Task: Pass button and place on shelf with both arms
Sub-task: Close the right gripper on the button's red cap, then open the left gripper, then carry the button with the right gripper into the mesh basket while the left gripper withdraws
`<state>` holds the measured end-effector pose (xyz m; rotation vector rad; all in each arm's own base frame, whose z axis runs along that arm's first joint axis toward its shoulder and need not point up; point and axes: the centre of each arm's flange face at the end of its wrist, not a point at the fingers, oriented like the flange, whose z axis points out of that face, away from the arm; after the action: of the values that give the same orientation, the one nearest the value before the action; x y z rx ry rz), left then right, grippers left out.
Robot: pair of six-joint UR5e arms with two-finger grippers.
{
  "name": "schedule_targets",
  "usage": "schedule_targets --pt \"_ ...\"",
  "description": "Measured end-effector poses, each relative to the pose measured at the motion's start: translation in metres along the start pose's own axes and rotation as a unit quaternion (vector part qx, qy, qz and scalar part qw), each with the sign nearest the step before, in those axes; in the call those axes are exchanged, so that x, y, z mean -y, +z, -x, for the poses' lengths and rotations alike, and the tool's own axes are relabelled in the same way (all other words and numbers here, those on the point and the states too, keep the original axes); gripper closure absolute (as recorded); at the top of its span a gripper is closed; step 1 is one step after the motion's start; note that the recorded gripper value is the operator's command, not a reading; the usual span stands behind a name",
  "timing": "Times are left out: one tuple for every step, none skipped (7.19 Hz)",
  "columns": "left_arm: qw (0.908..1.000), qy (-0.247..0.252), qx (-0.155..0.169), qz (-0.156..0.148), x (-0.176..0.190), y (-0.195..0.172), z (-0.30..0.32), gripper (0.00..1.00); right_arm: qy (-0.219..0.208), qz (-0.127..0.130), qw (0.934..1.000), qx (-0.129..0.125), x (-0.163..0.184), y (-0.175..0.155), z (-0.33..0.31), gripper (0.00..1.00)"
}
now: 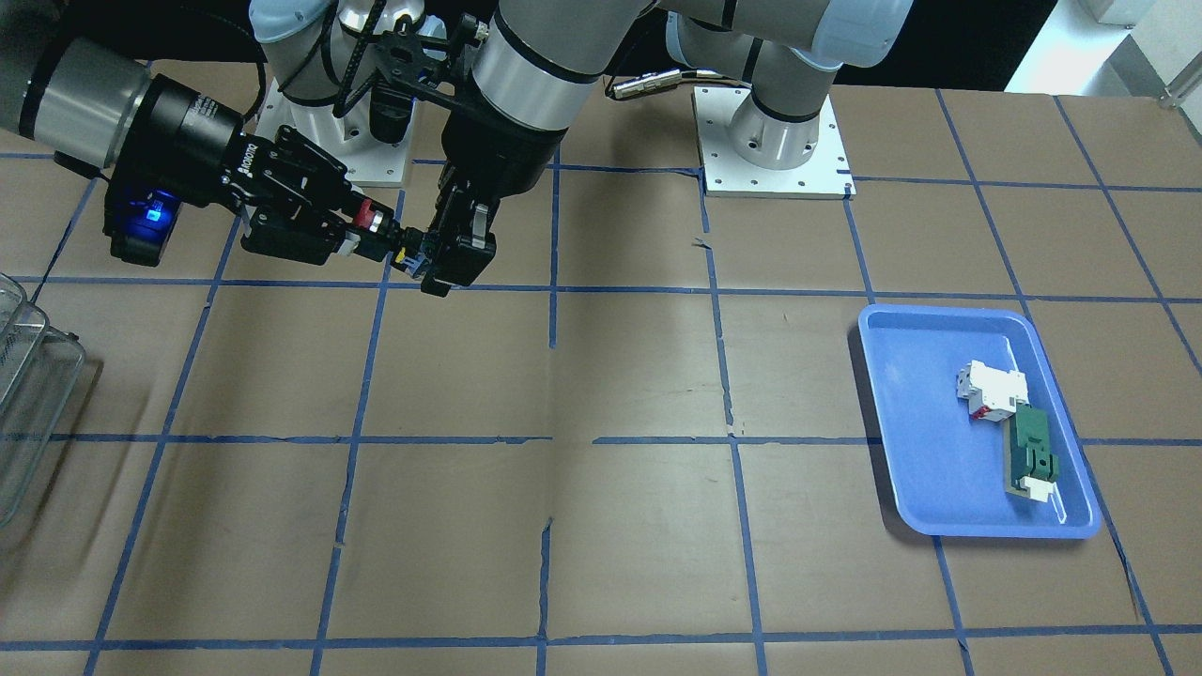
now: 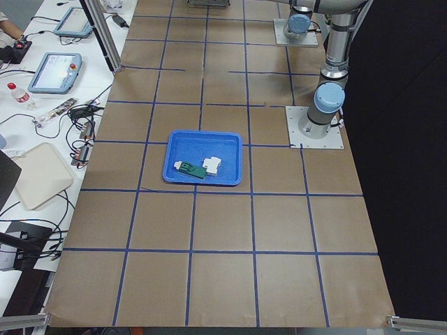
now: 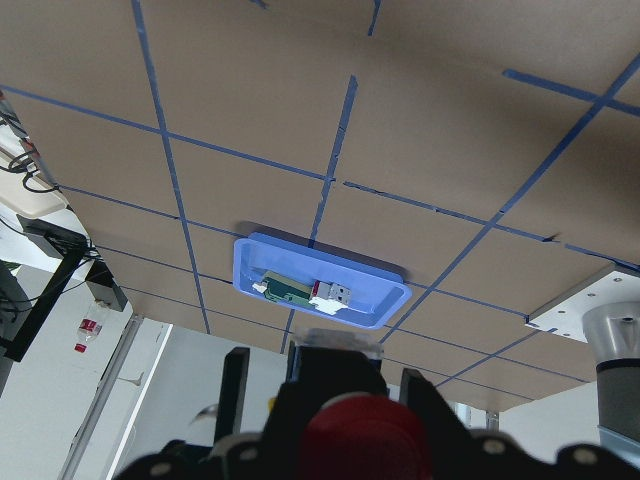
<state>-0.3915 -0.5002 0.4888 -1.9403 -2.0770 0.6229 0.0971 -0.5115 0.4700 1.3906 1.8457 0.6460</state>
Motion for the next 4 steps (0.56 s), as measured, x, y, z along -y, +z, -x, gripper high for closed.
schedule_targets --pt "1.0 -0.005 0.002 0.001 -0.001 -0.007 -0.001 0.0 -0.004 -0.005 1.0 0.002 0.001 -0.003 0.001 0.83" --pt "0.9998 -0.018 0.007 0.012 -0.006 -0.02 0.0 0.0 -0.019 -0.024 0.9995 0.0 0.005 -0.008 0.002 0.83" --pt "0.998 -0.043 0.013 0.043 -0.021 -0.038 0.004 0.0 -0.047 -0.063 0.9968 -0.011 0.015 -0.018 0.001 0.83" --pt "0.9934 -0.081 0.014 0.08 -0.04 -0.056 0.009 0.0 -0.089 -0.108 0.9896 -0.032 0.028 -0.032 -0.002 0.83"
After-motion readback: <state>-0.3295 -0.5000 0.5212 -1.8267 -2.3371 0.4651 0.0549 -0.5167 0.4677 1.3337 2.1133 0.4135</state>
